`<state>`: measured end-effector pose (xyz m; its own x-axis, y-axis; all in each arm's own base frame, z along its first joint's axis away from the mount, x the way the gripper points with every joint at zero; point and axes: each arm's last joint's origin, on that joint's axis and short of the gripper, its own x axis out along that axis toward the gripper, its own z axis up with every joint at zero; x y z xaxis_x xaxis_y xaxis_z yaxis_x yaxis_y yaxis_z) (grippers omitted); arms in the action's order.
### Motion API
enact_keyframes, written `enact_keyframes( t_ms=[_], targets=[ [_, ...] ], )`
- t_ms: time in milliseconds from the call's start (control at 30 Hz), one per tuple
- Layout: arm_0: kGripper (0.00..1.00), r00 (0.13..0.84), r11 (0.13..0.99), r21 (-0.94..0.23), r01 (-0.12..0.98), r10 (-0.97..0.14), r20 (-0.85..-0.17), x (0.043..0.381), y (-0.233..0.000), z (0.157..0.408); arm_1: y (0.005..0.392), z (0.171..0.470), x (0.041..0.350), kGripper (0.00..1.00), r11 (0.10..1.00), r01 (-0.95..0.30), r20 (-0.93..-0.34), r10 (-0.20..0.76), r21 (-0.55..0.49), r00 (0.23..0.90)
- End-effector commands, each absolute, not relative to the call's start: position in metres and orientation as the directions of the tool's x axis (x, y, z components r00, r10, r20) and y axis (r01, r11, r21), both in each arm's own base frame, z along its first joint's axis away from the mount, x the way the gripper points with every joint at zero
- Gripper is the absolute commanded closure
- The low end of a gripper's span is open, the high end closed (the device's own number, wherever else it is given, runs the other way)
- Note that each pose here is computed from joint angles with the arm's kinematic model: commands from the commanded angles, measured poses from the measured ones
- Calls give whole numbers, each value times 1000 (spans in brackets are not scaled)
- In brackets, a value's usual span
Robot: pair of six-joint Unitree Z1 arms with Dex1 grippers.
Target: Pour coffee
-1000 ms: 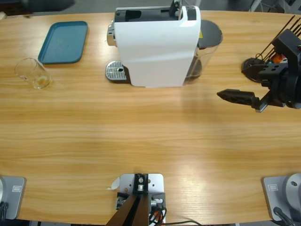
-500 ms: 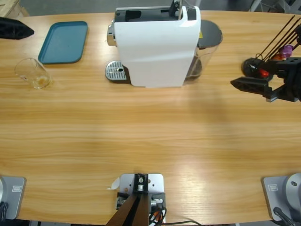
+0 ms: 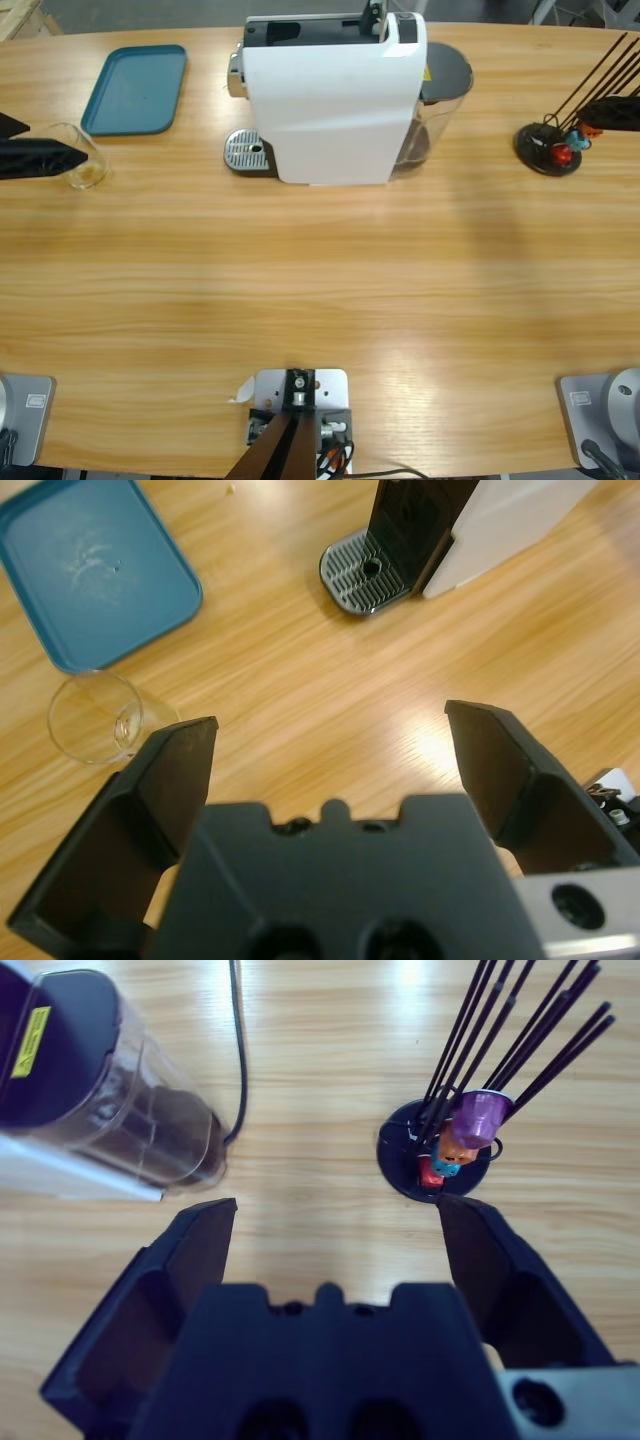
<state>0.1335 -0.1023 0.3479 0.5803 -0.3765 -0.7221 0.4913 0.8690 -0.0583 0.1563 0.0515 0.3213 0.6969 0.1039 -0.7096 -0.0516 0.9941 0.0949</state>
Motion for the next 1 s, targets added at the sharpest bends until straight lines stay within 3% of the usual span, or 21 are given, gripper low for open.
enact_keyframes(
  t_ms=[33,167,200,500,1000],
  targets=[
    [64,566,874,-3,485,-316,-762,138,-106,329,27,313,177,71,982,170,-699,-62,86,713],
    [64,565,879,-5,476,-310,-765,137,-104,326,22,298,182,352,972,207,-695,-74,110,715],
    [64,566,880,-5,476,-310,-764,136,-104,326,23,293,186,372,973,203,-706,-65,113,706],
    [64,578,887,10,461,-292,-762,138,-104,322,25,271,206,372,974,203,-766,-51,105,641],
    [64,580,890,5,457,-293,-760,137,-103,317,13,268,212,372,959,260,-752,-92,108,653]
  ],
)
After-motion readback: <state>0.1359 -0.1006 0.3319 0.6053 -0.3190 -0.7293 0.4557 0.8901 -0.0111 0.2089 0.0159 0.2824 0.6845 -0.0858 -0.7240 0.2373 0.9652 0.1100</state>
